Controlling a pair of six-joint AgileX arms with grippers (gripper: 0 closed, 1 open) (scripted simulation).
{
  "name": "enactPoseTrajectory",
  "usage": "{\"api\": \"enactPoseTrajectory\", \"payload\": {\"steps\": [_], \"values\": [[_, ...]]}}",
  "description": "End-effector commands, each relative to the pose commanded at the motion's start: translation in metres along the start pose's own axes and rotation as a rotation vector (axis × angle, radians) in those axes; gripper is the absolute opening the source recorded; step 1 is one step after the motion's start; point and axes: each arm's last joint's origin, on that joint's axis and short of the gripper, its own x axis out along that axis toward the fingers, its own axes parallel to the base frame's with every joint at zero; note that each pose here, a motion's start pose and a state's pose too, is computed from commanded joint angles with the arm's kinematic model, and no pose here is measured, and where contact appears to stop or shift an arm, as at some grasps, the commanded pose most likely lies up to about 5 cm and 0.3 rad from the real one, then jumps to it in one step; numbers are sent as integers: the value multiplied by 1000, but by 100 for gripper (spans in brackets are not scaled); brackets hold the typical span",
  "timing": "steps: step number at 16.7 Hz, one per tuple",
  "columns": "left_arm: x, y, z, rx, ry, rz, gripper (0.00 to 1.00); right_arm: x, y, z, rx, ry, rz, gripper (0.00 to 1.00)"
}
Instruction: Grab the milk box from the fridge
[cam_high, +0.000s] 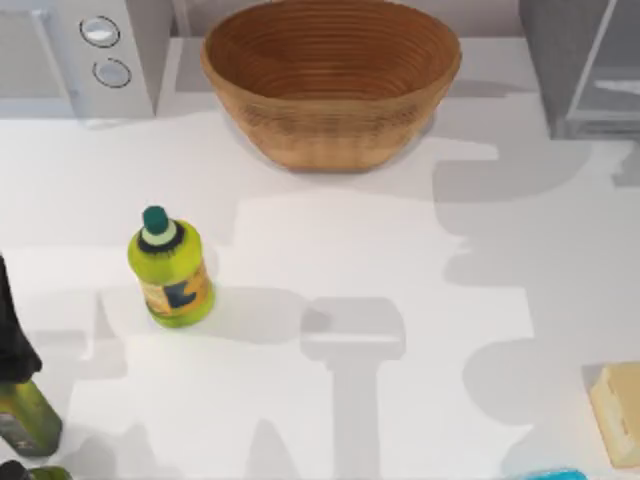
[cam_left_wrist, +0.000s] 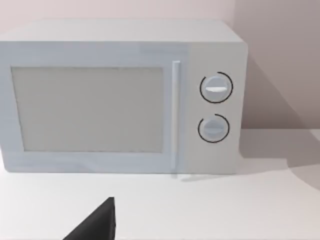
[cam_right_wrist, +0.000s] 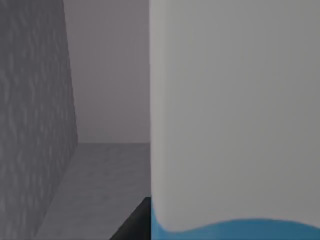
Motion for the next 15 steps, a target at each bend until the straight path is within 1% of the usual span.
{"api": "enactPoseTrajectory", "payload": {"steps": [4, 7, 9, 12, 15], "values": [[0, 0, 0, 0, 0, 0, 100, -29, 18, 27, -6, 0, 3, 0], [0, 0, 0, 0, 0, 0, 100, -70, 36, 50, -10, -9, 1, 0], [0, 0, 0, 0, 0, 0, 100, -103, 47, 59, -11, -17, 0, 0], [0, 0, 0, 0, 0, 0, 100, -155, 62, 56, -9, -28, 0, 0], [0, 0, 0, 0, 0, 0, 100, -195, 71, 37, -5, -34, 0, 0]]}}
